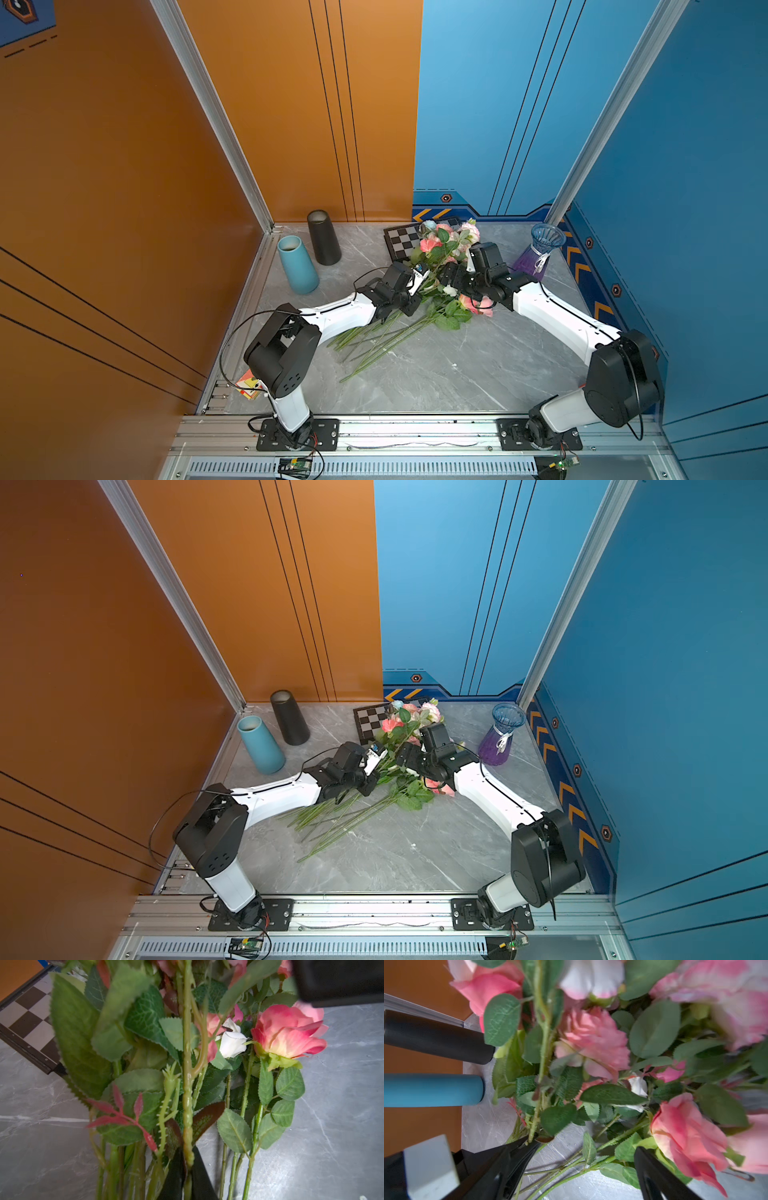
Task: Place the pink flowers into the vase
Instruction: Adjust the flower at the center of the board.
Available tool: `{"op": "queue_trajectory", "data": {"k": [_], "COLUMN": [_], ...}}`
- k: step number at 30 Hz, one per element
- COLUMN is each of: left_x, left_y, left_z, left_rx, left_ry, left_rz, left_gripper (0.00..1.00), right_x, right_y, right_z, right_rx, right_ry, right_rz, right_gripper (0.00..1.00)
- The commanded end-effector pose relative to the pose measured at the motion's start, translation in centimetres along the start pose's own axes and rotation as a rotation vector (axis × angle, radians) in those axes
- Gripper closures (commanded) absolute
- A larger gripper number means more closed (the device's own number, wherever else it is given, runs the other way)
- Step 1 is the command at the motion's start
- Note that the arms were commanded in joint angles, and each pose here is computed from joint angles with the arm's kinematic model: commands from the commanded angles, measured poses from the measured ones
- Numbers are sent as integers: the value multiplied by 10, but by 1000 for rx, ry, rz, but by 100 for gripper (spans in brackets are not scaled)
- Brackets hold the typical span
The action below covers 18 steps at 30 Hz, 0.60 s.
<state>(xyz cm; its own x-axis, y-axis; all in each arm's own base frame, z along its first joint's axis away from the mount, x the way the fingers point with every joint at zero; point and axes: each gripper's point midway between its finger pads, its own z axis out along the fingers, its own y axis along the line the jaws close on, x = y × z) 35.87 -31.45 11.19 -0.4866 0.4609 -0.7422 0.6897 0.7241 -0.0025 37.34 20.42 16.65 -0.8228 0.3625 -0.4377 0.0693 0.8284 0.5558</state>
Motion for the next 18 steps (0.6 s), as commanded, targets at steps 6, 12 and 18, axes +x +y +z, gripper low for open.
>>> {"op": "queue_trajectory", "data": {"k": [6,12,18], "left_x": [-23,-25,-25], "left_y": [-11,-11,-10], "left_z": [-8,-9,-12], "left_rx": [19,13,11], "left_ry": [-74,-83,-93], "left_rz": [43,51,56], "left_gripper": [90,90,90], "right_x": [-5,-1,1], "right_y": [26,28,29], "right_z": [20,34,41], "right_rx": [-39,-22,-12], "right_ry": [7,19,15], "right_rz": [4,10,16], "right_gripper": [21,28,39]}}
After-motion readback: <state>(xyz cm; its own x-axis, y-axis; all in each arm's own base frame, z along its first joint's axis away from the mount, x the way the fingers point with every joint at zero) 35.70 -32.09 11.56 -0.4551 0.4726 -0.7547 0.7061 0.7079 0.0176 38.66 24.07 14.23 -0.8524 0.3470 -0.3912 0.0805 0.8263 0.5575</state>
